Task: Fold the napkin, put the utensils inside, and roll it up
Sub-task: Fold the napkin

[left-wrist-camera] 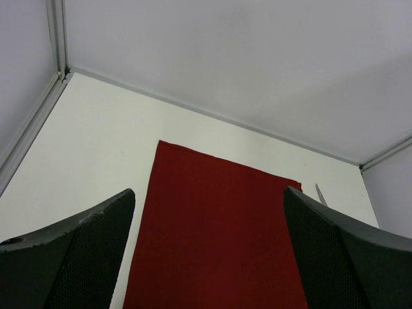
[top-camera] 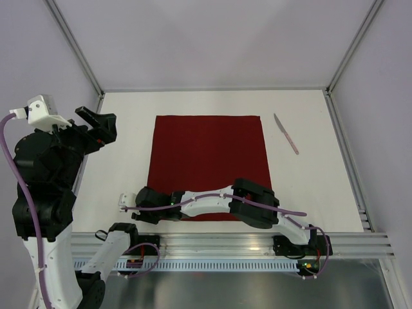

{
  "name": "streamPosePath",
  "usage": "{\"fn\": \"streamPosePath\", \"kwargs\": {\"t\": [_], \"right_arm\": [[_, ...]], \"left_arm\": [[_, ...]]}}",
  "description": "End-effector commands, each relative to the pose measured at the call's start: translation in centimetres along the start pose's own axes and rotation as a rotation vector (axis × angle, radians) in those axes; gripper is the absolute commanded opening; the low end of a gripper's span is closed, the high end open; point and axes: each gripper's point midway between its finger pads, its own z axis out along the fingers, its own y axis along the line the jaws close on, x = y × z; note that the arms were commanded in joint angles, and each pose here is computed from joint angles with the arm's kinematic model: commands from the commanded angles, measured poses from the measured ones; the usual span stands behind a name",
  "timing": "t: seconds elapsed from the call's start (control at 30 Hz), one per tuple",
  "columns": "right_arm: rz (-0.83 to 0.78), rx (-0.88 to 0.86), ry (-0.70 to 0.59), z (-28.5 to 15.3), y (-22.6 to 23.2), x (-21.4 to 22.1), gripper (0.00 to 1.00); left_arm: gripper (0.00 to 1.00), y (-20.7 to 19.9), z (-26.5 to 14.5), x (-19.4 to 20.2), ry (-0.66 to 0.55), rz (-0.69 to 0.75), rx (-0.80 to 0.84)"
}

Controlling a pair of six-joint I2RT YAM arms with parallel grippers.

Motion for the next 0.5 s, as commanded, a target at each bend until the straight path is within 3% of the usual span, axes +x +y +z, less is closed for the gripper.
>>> {"fn": "streamPosePath", "kwargs": {"t": [0.0,0.17,0.2,0.27,0.47], "right_arm": [[-0.024,0.019,0.012,0.9,-0.2,1.4,0.38],[-0.027,0.021,0.023,0.7,-0.4,1.9,0.27],[-0.027,0.022,0.025,0.7,-0.5,1.9,0.19],[-0.025,0.025,0.027,0.6,-0.9,2.0,0.12],[-0.013,0.036,0.0,-0.5,-2.0,0.3,0.0]], "left_arm": [[1.0,0.3,-0.2,0.3,0.005,0.001,-0.012],[1.0,0.3,-0.1,0.6,0.011,-0.002,-0.005],[1.0,0.3,-0.1,0.5,0.01,-0.002,-0.005],[1.0,0.2,-0.1,0.6,0.009,-0.004,-0.003],[1.0,0.2,-0.2,0.5,0.005,-0.006,-0.001]]}}
